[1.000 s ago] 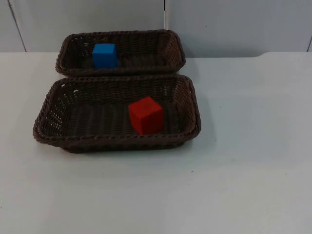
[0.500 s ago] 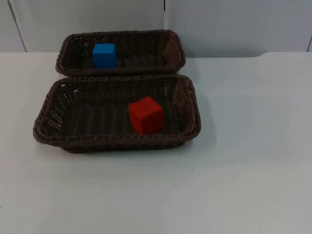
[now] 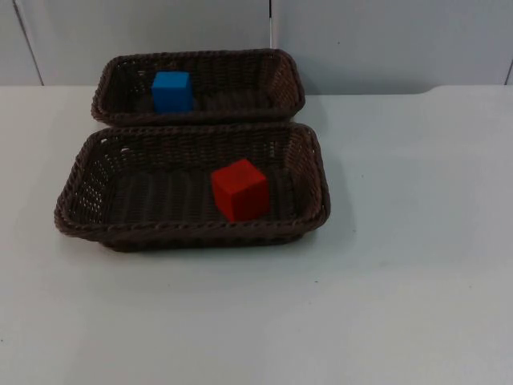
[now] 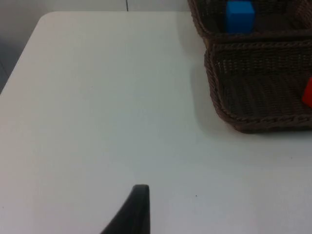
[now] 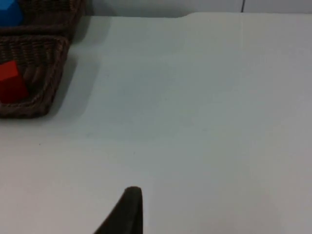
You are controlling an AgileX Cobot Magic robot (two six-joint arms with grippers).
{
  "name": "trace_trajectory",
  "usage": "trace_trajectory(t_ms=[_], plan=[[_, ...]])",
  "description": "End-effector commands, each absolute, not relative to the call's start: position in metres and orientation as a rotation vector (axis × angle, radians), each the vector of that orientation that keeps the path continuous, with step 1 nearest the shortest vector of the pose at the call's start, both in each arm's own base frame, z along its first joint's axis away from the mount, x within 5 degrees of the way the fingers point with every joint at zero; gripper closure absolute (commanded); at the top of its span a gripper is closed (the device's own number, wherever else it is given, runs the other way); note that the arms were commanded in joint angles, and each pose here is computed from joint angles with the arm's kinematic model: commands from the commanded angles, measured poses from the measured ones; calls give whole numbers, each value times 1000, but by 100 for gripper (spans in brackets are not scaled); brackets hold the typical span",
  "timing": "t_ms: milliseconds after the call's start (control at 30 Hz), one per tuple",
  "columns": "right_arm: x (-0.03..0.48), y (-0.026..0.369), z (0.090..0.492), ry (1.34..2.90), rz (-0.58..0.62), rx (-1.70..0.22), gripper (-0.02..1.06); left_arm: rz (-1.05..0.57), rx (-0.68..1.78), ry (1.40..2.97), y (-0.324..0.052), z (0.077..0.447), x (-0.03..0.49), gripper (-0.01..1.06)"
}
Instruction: Pick up one cube with the left hand and place it into the upper basket. Pick up one cube with the right hand and place it into the lower basket.
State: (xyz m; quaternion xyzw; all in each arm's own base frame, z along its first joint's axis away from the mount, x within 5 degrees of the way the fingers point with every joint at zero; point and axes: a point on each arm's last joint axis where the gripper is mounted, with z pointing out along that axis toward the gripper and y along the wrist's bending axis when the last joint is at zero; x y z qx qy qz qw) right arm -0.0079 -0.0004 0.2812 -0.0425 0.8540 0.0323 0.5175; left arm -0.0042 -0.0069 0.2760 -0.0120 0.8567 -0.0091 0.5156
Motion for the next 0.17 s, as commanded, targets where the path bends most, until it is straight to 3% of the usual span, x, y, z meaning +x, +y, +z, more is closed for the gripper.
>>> trace_trajectory(t_ms=[0,133], plan=[[-8,0,280,2044,57,-57,-1,-27,-32,2061,-7,275,-4,0],[-8,1,280,2045,23,-1,-1,-27,-32,2061,-7,275,-4,0]])
